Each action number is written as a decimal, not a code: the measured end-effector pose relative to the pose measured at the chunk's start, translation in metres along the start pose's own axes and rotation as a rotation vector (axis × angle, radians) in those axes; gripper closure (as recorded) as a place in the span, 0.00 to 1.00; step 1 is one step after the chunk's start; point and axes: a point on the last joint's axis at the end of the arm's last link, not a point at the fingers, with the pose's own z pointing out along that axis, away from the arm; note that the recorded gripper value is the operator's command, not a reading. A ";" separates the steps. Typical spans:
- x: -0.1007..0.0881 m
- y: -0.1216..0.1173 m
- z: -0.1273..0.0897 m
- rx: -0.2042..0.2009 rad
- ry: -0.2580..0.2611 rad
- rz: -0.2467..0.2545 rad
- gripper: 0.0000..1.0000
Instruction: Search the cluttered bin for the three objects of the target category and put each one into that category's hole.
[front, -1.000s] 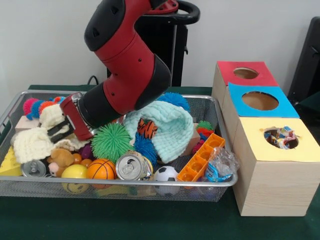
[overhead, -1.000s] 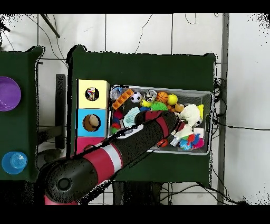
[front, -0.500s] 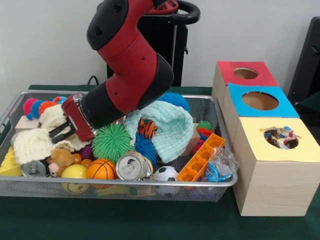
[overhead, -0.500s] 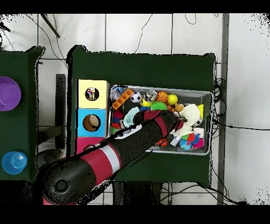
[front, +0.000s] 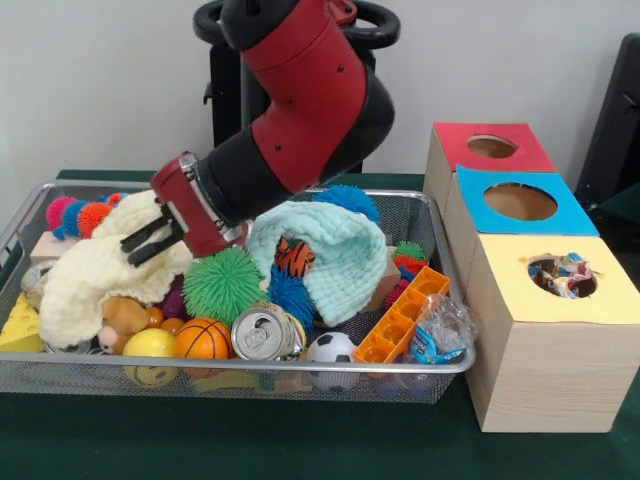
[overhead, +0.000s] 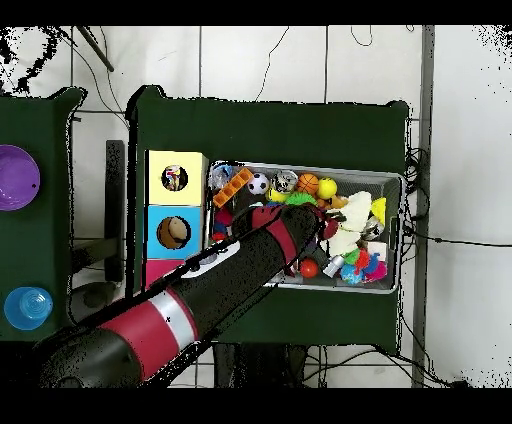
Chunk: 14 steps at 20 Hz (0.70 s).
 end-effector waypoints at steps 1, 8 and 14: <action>-0.014 -0.005 -0.018 -0.001 -0.036 -0.001 1.00; -0.059 -0.035 -0.075 0.020 -0.141 0.010 1.00; -0.093 -0.079 -0.132 0.077 -0.192 0.041 1.00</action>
